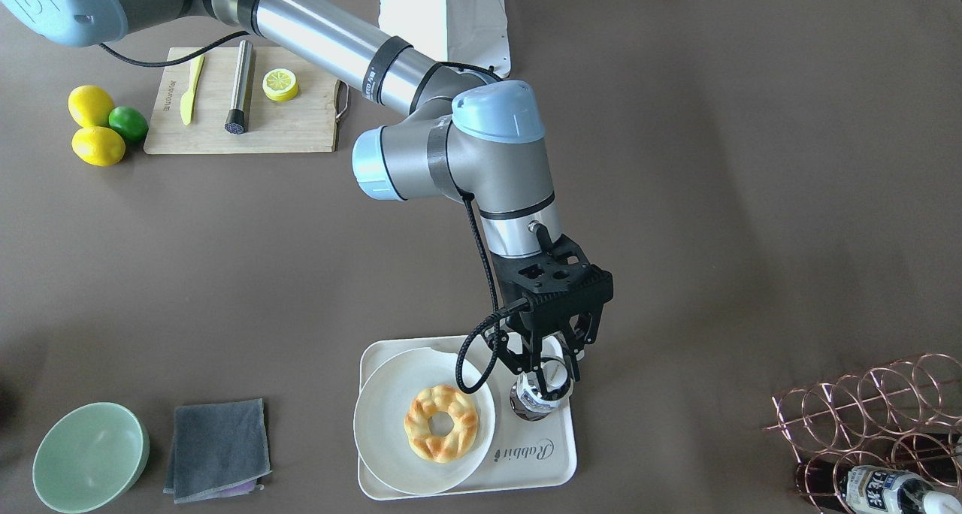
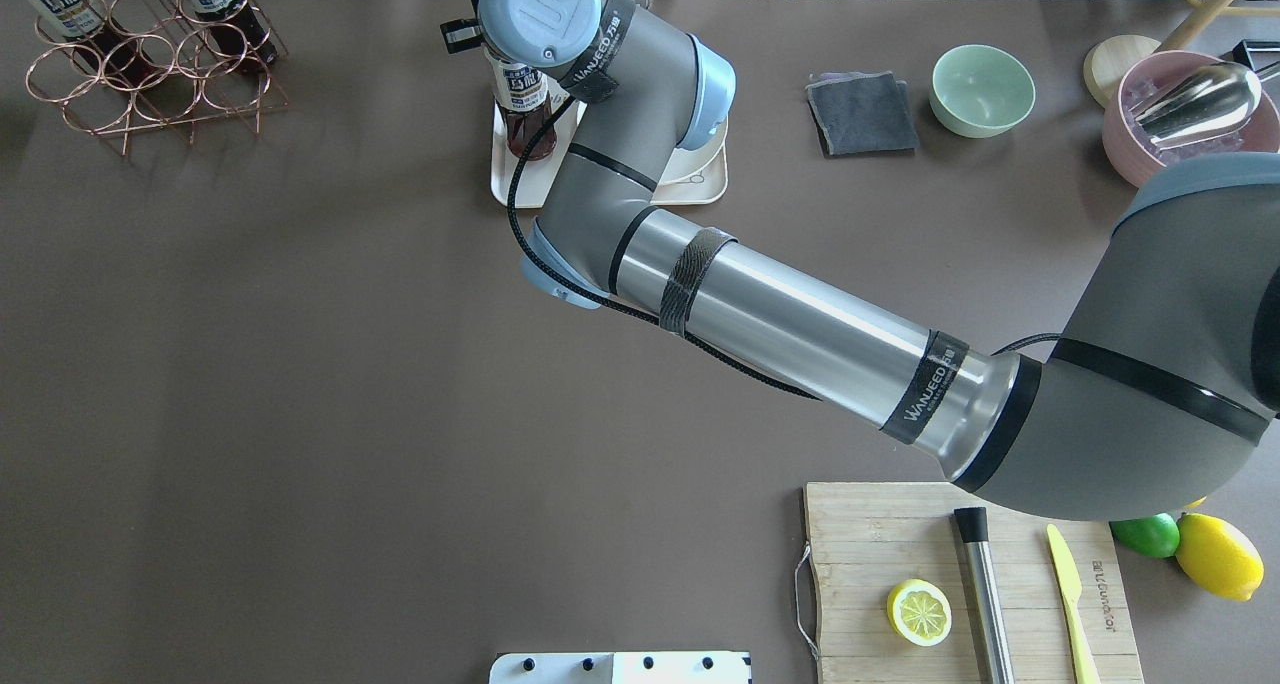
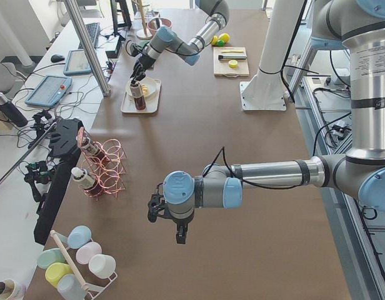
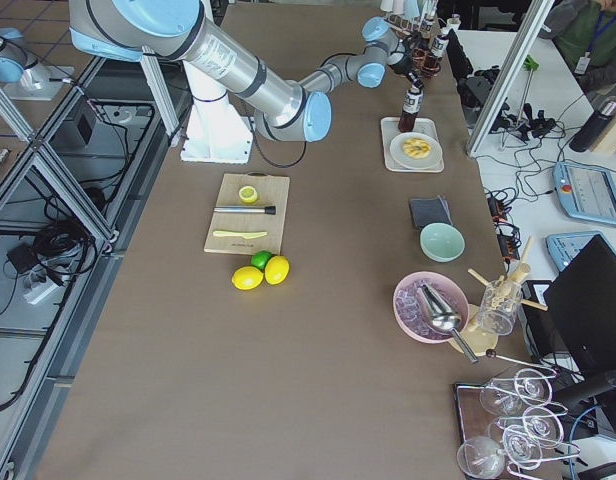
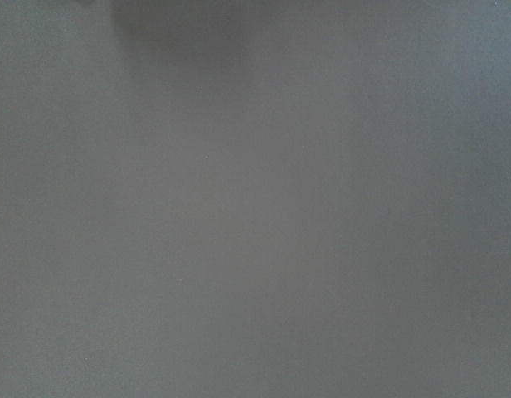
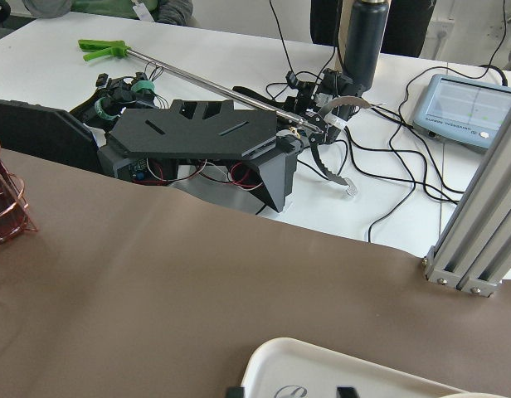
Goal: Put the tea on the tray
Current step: 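Lower the bottle onto the tray beside the plate and open the right gripper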
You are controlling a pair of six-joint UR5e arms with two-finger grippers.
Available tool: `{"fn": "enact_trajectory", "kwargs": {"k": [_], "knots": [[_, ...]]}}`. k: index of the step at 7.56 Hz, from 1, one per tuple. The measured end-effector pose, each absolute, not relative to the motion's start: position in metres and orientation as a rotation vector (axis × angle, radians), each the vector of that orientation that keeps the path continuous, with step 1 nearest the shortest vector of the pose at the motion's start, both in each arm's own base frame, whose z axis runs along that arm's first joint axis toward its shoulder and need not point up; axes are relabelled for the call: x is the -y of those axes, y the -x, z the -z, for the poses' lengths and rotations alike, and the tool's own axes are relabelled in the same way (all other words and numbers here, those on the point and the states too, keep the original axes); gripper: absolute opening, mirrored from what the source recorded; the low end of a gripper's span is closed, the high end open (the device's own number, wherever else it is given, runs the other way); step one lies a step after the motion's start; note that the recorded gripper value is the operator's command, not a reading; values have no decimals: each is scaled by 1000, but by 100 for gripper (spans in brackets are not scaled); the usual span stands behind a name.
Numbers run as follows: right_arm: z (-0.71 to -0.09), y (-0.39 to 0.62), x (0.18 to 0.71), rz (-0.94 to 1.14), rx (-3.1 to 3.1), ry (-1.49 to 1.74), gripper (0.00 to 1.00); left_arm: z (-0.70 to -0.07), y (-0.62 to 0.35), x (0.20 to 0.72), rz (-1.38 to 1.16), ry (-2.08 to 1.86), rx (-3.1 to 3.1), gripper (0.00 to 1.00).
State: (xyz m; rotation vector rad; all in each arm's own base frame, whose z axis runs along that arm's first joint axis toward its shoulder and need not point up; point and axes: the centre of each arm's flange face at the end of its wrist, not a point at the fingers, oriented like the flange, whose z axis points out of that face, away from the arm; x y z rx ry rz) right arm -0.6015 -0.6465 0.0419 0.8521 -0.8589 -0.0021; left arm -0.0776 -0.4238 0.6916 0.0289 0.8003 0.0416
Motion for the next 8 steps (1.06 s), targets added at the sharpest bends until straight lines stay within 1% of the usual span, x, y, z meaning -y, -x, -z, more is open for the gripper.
{"fn": "enact_trajectory", "kwargs": {"k": [3,5,6,7,8], "knots": [[-35,595,644,-10,864,-870,100,-693,78,421,-42,-28,-801,99],[-15,561,651,11,919,-845,100,-694,84,418,-27,-32,-802,99],[-17,526,652,30,936,-797,100,-694,92,415,-10,-39,-802,99],[-38,475,652,45,947,-727,100,-696,100,409,10,-41,-802,99],[-75,423,655,57,951,-644,100,-701,103,402,25,-32,-803,99]]}}
